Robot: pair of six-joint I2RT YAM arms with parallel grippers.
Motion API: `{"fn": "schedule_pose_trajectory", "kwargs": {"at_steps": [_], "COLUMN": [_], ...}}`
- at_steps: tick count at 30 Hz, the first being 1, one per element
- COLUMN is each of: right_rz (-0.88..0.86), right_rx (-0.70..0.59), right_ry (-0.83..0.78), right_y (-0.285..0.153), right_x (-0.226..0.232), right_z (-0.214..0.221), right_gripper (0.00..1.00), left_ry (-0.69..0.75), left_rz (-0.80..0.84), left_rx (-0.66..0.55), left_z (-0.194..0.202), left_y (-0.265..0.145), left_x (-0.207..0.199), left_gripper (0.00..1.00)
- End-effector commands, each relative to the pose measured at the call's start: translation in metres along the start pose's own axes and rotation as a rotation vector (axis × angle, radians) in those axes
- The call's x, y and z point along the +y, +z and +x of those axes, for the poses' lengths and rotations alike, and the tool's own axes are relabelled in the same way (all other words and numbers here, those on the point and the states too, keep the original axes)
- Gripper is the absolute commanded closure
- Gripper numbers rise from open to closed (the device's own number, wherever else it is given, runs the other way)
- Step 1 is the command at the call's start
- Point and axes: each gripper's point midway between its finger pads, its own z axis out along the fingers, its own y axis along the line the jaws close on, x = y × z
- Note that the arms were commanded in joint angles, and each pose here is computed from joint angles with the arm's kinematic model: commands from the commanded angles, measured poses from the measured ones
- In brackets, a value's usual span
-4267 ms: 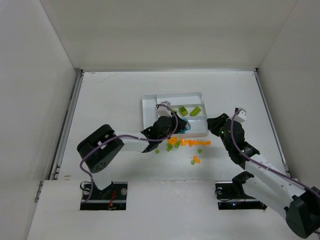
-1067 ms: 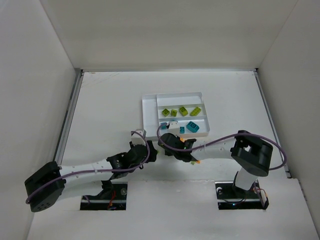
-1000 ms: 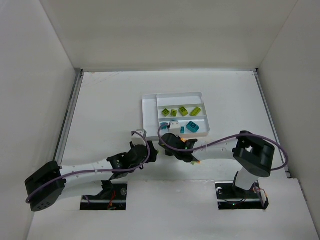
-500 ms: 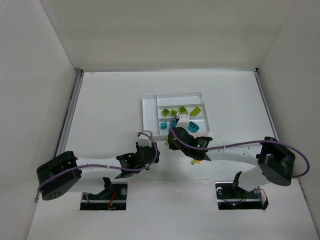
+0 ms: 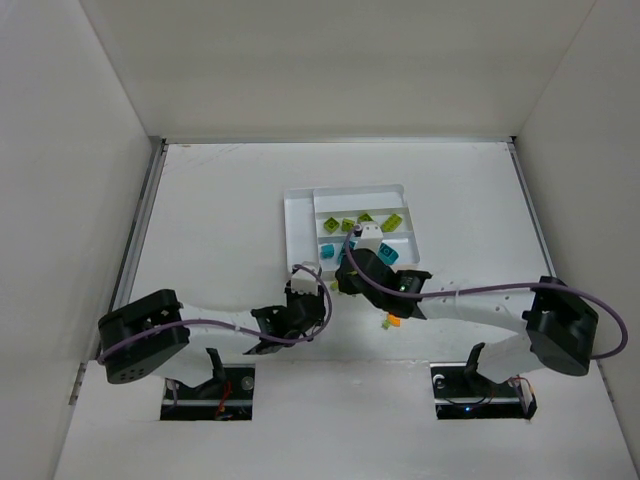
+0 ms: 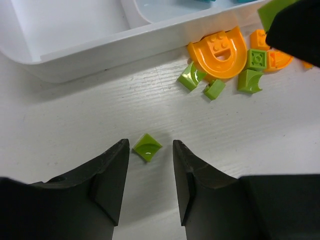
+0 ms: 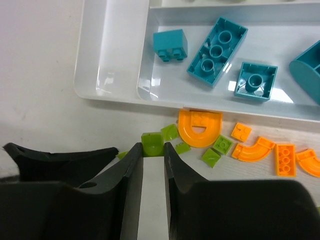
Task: Sort the legos into containers by color
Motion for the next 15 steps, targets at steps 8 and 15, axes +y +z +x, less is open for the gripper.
{"fn": "schedule_pose_trajectory", "kwargs": {"at_steps": [8,15], "right_rz": [-0.081,-0.115], "right_rx": [-0.077,-0.071], "right_ry": [0.060,0.068], "right_y": [0.000,0.013], "right_x": [0.019,0.027], "right_z": [-0.036,-0.045], "right_gripper": [0.76,0.76], "left_ry": [0.149,0.114], "left_rz": [-0.090,-0.087], "left_rx": [-0.053,-0.088], "left_z": [-0.007,-0.020], "left_y": [0.006,-0.006], "left_x": [-0.005,0.002], "left_gripper": [0.76,0.81]}}
